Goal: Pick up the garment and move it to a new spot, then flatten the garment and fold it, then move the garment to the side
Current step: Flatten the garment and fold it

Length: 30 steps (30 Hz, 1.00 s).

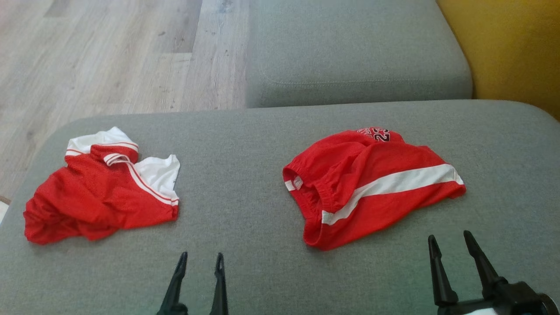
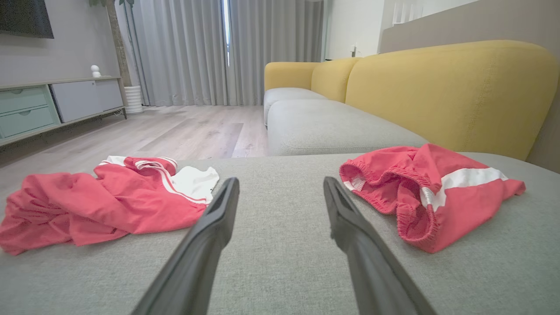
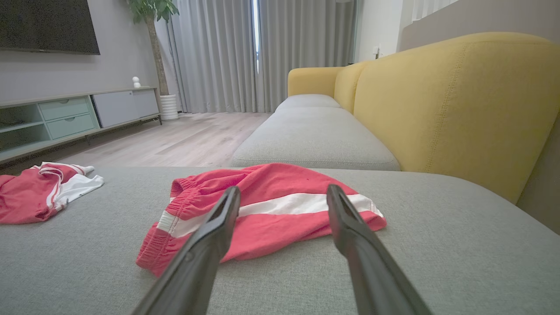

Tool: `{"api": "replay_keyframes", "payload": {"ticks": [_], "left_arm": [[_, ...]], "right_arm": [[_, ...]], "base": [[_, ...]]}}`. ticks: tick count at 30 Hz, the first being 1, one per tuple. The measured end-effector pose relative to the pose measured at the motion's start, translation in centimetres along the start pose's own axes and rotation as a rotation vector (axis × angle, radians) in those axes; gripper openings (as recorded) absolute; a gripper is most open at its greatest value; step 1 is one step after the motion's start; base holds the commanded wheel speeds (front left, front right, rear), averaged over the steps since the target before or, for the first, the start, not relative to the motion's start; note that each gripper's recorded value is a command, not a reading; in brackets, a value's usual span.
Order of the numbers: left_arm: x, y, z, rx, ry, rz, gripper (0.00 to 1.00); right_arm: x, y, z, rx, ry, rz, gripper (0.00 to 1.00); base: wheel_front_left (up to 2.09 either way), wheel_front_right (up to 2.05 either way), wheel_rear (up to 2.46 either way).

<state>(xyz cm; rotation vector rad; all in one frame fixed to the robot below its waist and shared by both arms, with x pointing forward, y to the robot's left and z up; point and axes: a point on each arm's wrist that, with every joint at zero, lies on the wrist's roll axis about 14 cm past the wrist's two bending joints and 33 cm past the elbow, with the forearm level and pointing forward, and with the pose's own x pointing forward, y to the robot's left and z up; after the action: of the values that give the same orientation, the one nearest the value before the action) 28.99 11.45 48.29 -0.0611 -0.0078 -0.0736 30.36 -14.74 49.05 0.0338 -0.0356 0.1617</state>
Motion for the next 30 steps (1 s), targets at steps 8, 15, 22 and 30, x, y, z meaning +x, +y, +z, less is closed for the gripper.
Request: {"api": "replay_keyframes", "payload": {"ticks": [8, 15, 22, 30], "left_arm": [[2.3, -4.3, -0.7, -0.06, 0.041, -0.17, 1.0], [5.1, -10.1, -1.7, -0.164, 0.124, -0.4, 1.0], [6.5, -15.6, -3.4, -0.164, 0.266, -0.62, 1.0], [6.9, -18.0, -7.1, -0.143, 0.455, -0.71, 1.0]], "right_arm": [[1.3, 0.7, -0.2, -0.01, 0.011, 0.028, 1.0], [2.6, 1.4, -0.5, -0.022, 0.022, 0.053, 1.0], [3.5, 0.9, -1.1, -0.021, 0.04, 0.044, 1.0], [3.6, -0.7, -1.5, -0.038, 0.06, 0.002, 1.0]], "base": [[0.0, 0.0, 0.0], [0.0, 0.0, 0.0], [0.0, 0.0, 0.0], [0.0, 0.0, 0.0]]}}
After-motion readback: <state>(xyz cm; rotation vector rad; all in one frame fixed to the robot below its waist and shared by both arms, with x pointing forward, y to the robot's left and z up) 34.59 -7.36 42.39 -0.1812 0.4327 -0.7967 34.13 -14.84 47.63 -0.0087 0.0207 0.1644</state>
